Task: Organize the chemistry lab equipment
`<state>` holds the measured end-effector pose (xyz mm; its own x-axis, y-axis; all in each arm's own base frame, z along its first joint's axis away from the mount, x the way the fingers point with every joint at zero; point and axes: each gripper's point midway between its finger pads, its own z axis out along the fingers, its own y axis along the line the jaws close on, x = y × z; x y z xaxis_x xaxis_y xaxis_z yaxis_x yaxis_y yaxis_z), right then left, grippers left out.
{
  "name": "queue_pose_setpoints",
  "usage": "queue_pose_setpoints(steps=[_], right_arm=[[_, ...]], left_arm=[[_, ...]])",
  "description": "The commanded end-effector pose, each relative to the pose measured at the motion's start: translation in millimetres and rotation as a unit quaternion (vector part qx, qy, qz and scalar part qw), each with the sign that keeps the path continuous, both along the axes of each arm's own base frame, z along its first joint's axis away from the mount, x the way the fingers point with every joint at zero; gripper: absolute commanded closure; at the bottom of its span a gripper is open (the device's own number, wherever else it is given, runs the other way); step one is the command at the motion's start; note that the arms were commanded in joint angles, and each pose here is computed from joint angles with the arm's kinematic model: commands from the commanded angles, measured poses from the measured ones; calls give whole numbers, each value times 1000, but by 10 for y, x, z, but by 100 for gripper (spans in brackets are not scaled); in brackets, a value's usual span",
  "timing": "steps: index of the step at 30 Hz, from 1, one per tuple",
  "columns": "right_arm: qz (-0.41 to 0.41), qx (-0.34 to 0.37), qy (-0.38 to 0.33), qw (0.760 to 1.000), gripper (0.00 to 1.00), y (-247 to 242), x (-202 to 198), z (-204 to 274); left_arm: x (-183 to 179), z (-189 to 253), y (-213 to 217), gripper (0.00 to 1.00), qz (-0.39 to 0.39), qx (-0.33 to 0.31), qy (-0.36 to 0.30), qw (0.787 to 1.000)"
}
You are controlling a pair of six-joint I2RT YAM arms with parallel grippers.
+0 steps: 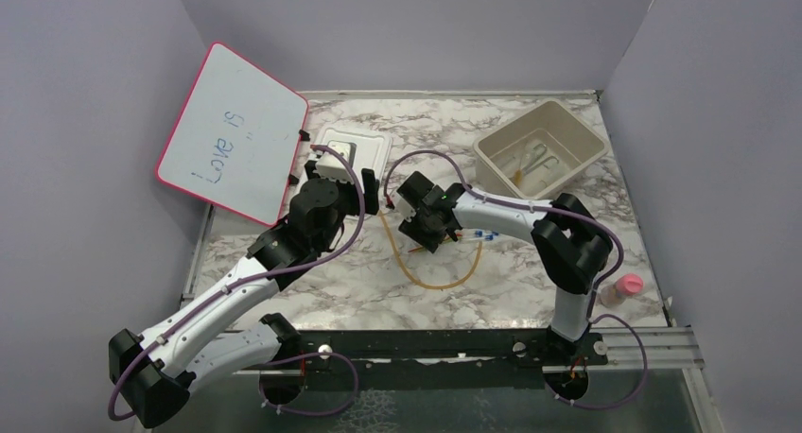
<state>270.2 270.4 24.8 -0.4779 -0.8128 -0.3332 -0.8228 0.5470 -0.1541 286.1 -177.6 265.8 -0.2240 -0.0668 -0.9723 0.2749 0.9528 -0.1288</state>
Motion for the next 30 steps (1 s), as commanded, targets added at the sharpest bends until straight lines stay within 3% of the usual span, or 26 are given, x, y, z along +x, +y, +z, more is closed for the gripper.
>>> queue_pose_setpoints(steps=[1,8,22,30], right_arm=[[56,9,-2,998,48,146,60,50],[98,-3,45,994,57,139,-83,-109],[104,43,74,991,51,43,-159,104],[111,37,88,989,58,-7,-104,26]], left_arm=[[23,189,70,19,15,-6,-16,1000],[21,190,82,19,16,-1,-15,1000],[10,183,95,19,16,2,-13,1000],[14,164,75,19,13,3,-9,1000]])
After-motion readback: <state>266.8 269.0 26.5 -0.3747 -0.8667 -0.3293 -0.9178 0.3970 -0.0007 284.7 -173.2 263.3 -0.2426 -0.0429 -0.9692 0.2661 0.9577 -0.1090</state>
